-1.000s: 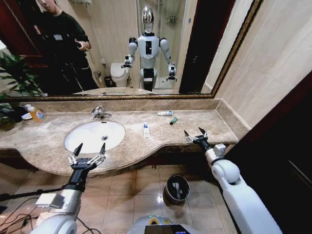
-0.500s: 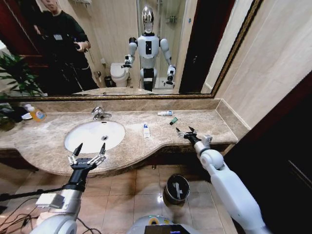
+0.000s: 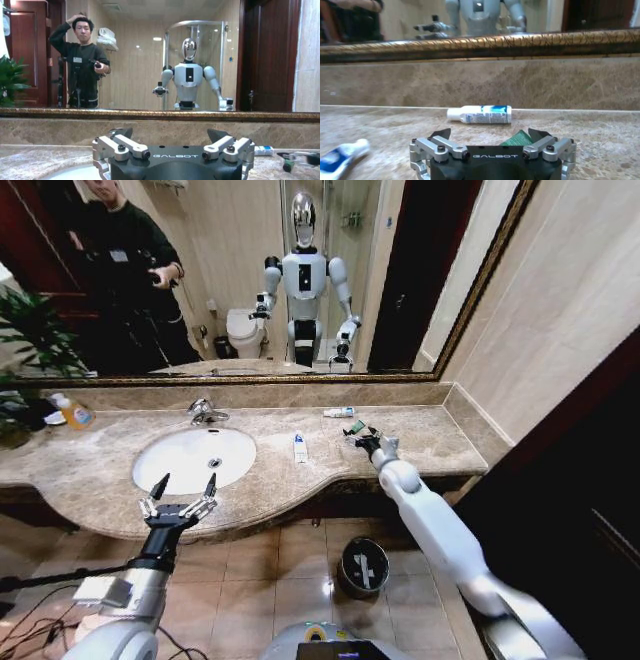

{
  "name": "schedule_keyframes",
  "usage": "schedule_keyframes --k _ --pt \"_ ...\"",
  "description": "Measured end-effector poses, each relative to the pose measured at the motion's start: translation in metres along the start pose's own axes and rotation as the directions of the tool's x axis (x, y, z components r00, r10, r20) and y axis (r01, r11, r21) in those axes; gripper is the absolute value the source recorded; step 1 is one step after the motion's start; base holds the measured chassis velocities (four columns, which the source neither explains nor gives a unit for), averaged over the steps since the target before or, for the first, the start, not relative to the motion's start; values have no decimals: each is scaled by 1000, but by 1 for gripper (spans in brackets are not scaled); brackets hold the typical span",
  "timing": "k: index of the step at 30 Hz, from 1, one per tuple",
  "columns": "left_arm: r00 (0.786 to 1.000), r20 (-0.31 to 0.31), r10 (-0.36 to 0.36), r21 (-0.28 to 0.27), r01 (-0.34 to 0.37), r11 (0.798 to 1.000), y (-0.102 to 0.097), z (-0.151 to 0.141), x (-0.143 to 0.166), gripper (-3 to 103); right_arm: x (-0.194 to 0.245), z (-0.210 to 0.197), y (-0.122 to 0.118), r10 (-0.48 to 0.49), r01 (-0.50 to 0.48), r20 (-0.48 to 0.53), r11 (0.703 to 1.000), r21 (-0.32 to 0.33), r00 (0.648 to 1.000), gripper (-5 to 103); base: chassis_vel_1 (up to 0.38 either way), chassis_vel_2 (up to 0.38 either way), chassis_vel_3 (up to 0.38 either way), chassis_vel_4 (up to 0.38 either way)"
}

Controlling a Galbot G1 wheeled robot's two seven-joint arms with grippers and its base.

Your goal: Pick up the trash from the sink and place it in the trash bin.

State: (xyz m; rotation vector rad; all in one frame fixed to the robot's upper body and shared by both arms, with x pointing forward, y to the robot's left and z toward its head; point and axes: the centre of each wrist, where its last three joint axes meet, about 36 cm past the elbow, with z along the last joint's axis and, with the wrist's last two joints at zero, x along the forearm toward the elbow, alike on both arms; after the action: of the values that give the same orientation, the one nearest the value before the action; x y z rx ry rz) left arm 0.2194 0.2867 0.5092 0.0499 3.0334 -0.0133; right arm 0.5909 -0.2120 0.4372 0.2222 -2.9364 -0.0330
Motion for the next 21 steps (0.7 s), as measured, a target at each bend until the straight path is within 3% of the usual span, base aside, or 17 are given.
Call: schedule_keyframes --k 7,21 --pt "1000 0 0 0 0 1000 0 0 0 100 -20 -2 7 40 -40 -23 999 -14 999 100 0 0 0 0" --pt "1000 0 0 0 0 1000 0 0 0 100 -16 12 -5 59 -61 -57 998 -29 997 100 0 0 0 0"
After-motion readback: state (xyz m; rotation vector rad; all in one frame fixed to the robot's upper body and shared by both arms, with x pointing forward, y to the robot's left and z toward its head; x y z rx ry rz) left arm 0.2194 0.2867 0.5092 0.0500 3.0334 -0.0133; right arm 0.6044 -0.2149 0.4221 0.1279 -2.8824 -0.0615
